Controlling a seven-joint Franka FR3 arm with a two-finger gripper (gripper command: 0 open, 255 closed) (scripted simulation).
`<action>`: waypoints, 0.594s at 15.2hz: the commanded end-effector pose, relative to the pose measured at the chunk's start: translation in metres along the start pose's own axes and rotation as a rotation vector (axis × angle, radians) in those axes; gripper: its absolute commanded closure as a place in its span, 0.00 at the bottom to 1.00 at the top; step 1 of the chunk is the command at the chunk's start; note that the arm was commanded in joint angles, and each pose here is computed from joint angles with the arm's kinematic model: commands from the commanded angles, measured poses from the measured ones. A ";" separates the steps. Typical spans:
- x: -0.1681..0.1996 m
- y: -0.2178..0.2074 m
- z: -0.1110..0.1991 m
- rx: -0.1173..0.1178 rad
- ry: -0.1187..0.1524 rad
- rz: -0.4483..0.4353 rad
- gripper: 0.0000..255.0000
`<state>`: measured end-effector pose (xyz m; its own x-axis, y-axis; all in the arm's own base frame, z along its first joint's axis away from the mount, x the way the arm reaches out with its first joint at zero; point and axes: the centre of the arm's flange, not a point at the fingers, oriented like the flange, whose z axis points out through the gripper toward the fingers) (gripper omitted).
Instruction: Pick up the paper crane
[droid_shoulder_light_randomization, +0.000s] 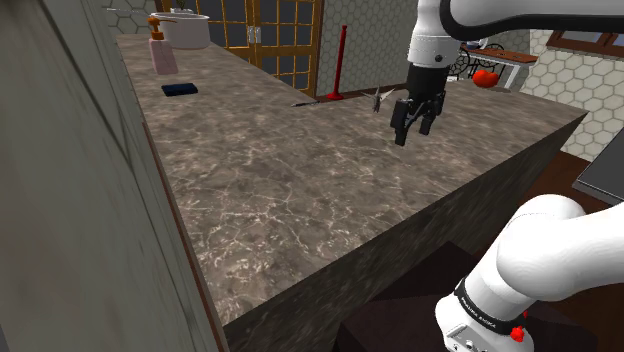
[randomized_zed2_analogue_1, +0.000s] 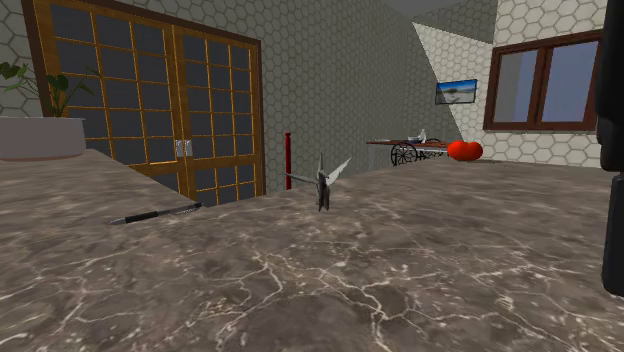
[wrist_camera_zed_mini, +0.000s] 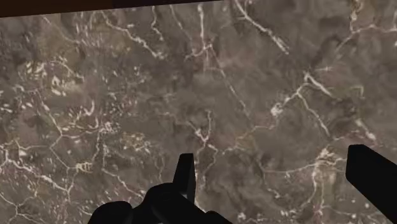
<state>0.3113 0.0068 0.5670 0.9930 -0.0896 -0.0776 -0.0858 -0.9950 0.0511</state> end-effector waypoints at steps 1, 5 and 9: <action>0.000 0.000 0.000 0.000 0.000 0.000 0.00; 0.038 0.035 0.001 -0.007 0.003 -0.018 0.00; 0.077 0.069 0.001 -0.014 0.007 -0.035 0.00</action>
<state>0.3710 -0.0564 0.5659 0.9955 -0.0588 -0.0739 -0.0545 -0.9967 0.0594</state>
